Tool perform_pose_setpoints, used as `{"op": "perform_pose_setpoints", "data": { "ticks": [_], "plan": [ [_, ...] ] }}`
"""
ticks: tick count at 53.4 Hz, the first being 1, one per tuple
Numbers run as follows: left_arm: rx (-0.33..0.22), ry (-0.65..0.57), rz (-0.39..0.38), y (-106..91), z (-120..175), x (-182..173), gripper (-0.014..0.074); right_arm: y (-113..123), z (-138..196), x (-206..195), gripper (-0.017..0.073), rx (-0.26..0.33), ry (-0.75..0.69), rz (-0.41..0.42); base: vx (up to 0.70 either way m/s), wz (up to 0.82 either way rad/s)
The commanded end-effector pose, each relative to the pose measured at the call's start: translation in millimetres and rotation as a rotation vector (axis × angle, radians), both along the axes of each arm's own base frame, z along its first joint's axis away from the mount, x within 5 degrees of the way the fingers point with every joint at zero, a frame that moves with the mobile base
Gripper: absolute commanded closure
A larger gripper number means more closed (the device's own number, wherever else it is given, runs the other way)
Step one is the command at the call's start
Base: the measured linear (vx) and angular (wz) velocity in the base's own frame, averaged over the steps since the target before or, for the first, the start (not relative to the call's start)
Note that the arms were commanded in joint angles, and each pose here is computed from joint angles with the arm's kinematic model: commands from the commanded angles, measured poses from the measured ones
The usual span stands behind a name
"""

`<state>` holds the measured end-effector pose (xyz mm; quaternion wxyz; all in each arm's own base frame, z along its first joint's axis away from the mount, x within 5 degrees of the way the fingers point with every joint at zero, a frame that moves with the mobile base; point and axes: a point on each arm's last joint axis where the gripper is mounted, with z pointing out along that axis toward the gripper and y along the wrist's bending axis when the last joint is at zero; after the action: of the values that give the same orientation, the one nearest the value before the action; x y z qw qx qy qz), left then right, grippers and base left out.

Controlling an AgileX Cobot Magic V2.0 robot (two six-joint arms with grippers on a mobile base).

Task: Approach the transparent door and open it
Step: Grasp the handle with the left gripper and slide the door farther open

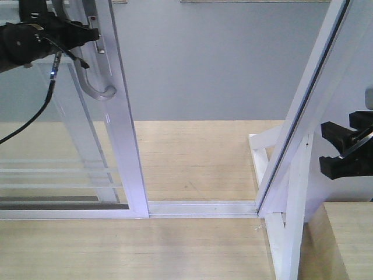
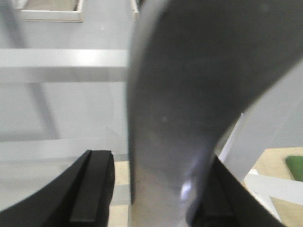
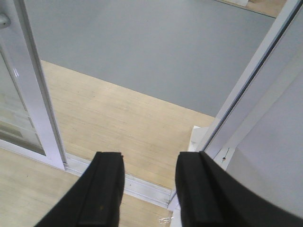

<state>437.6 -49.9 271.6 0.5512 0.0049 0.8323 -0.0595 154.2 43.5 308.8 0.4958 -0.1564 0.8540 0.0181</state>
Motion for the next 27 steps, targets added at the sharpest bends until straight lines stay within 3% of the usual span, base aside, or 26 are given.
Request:
{"op": "perform_pose_setpoints", "data": {
  "ticks": [1, 11, 18, 27],
  "plan": [
    [-0.012, -0.199, 0.086, 24.1, 51.1, -14.3, 0.0165, 0.7, 16.4, 2.1, 0.0212, 0.01, -0.107, 0.016, 0.0, 0.0],
    [-0.011, -0.166, 0.119, 39.6, 49.3, -35.5, 0.0165, 0.7, 16.4, 2.1, 0.0212, 0.01, -0.107, 0.016, 0.0, 0.0],
    [-0.01, -0.087, 0.091, 39.0, 46.2, -58.9, 0.0165, 0.9, 15.8, 2.8, 0.0212, 0.009, -0.104, 0.017, 0.0, 0.0],
    [0.042, -0.003, 0.059, 39.1, 29.1, -98.1, 0.0165, 0.9, 15.9, 2.8, 0.0212, 0.009, -0.104, 0.017, 0.0, 0.0]
  ]
}}
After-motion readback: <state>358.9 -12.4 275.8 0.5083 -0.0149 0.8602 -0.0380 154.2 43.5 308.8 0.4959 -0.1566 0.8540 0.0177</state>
